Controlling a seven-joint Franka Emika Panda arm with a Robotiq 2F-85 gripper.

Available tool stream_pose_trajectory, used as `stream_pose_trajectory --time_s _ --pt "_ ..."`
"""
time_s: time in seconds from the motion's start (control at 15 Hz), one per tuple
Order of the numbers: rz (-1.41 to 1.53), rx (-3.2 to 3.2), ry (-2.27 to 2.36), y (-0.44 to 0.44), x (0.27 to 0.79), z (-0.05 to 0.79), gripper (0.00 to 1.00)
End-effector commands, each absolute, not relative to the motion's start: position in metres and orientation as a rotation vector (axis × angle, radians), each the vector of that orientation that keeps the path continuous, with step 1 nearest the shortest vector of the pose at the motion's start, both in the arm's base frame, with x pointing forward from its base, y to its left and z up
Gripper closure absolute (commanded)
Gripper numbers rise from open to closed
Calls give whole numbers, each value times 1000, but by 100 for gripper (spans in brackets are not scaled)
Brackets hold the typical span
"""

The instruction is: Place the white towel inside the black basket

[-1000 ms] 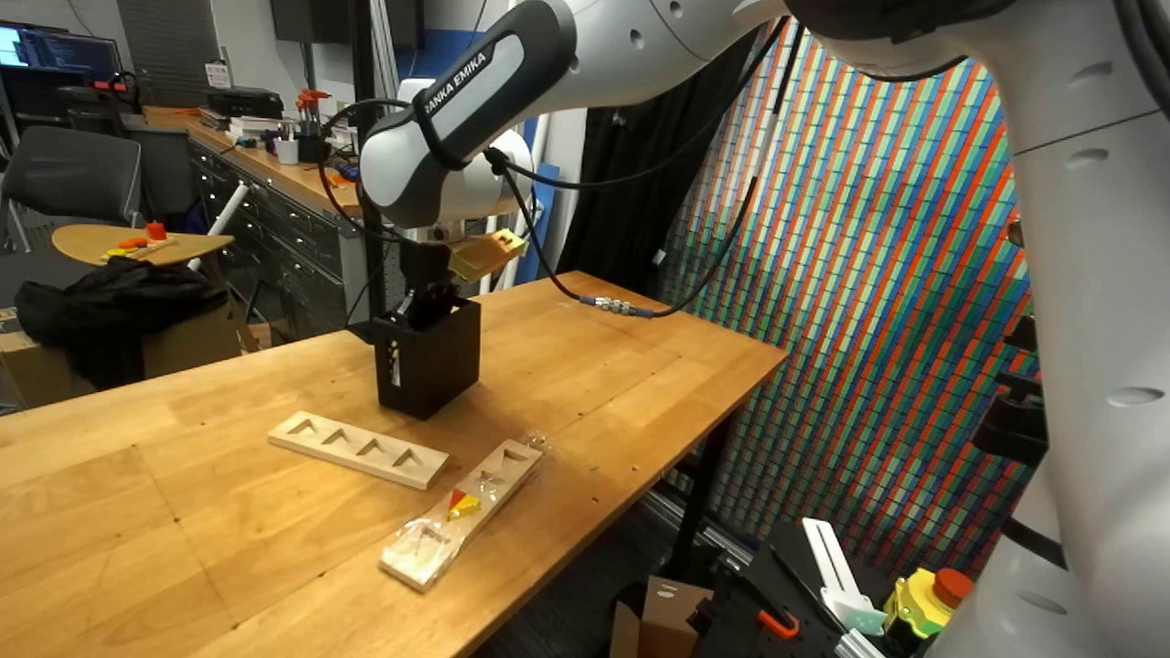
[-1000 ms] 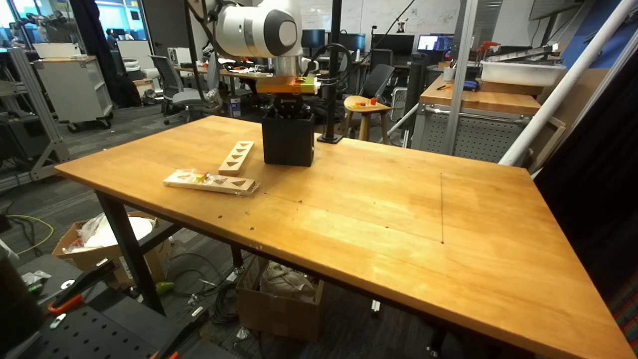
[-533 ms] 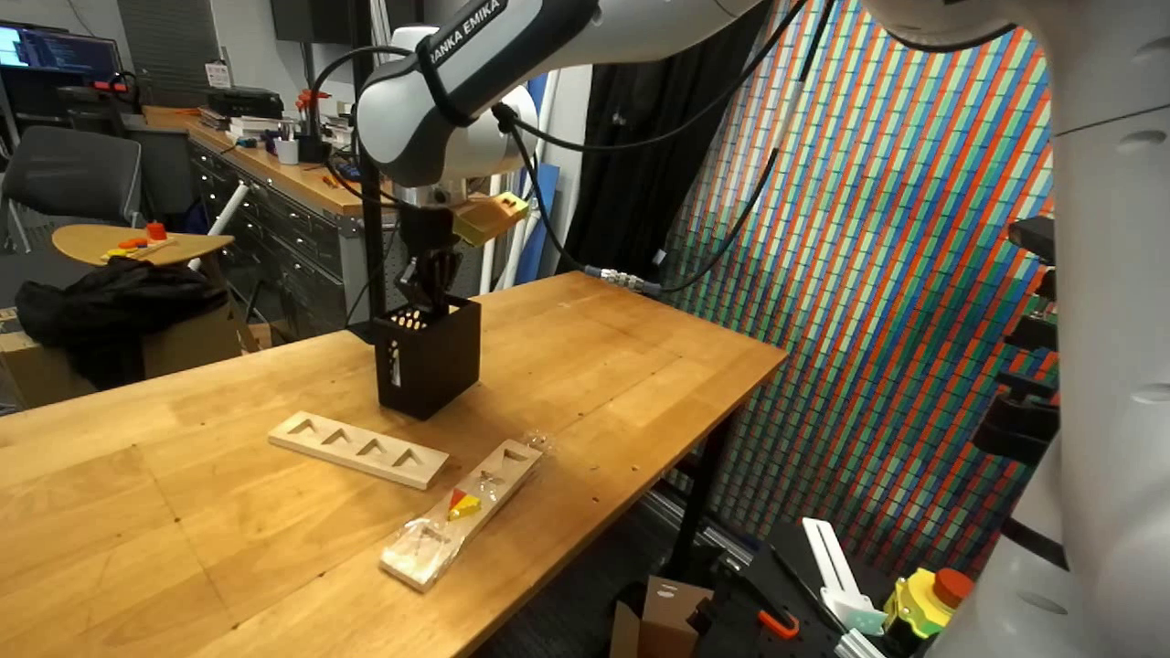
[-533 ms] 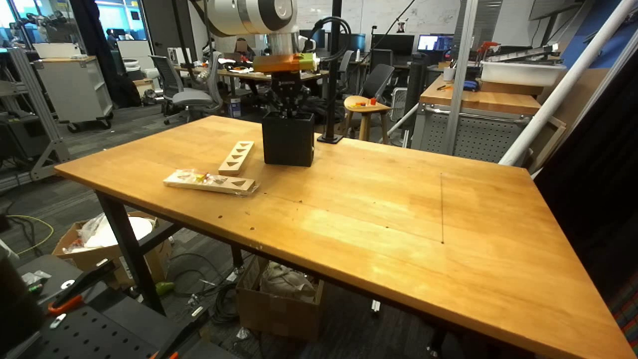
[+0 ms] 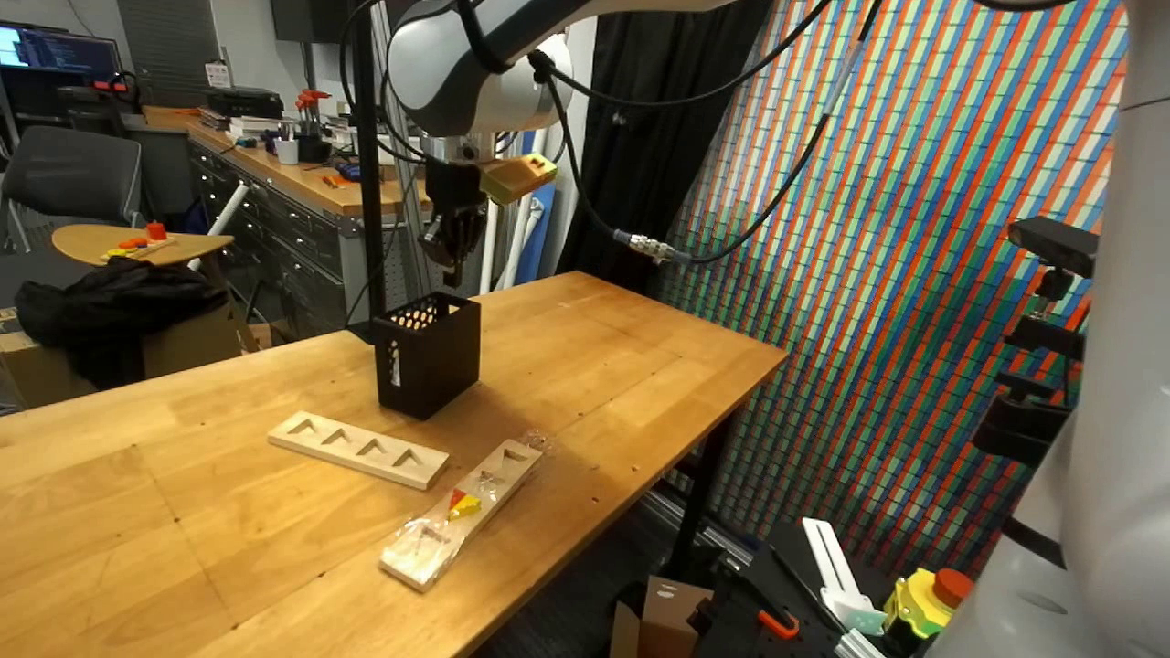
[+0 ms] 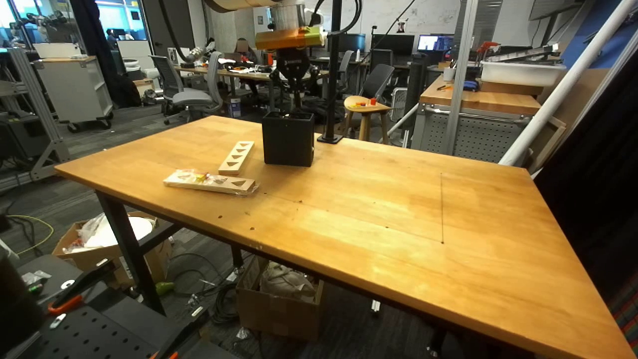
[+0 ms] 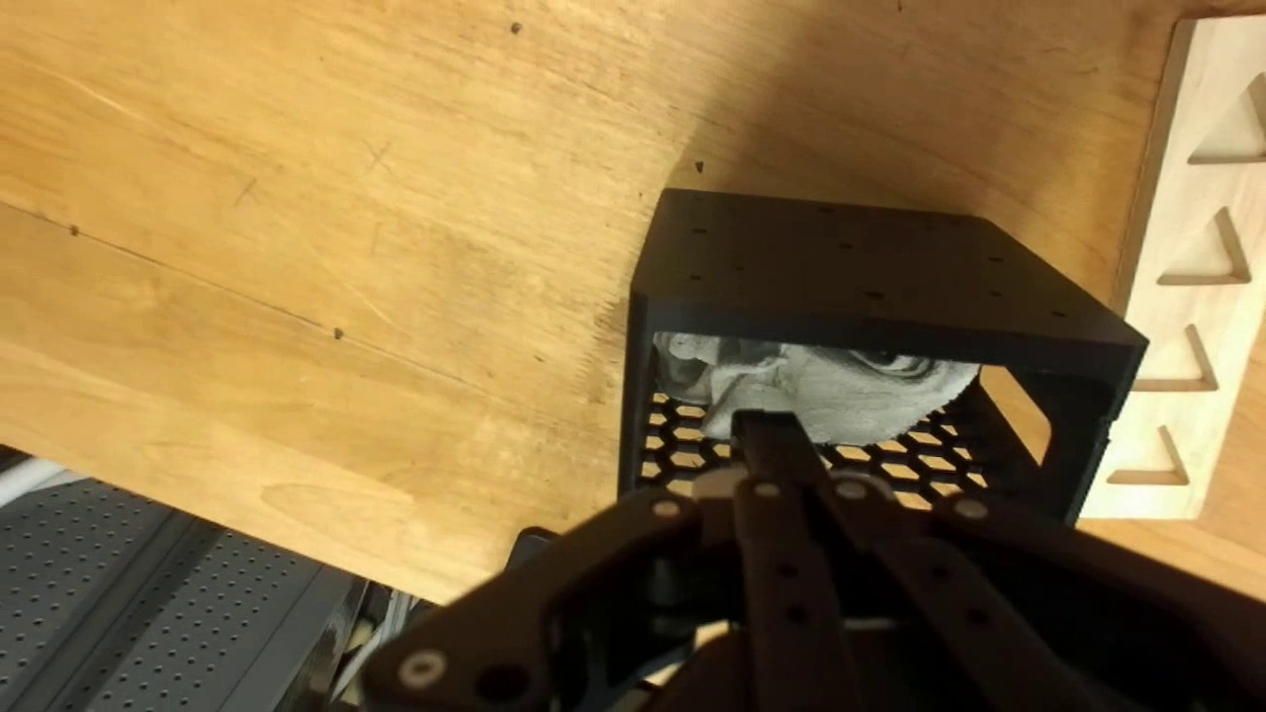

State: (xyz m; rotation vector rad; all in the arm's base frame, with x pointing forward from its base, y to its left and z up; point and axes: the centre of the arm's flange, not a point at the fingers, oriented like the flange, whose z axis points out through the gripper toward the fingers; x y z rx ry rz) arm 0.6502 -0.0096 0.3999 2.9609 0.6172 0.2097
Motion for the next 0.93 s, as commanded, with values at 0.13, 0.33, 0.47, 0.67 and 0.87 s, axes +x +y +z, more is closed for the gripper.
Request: stream_pose_trajectory --time_s 0.13,0.33,0.47,0.67,0.87 --pt "237 2997 577 -14 647 408 91" --pt "248 3015 558 -15 646 410 71" --pt "247 3016 557 -15 645 410 71" --pt "246 3016 557 -15 645 410 71" --pt "245 3016 558 -15 645 410 71"
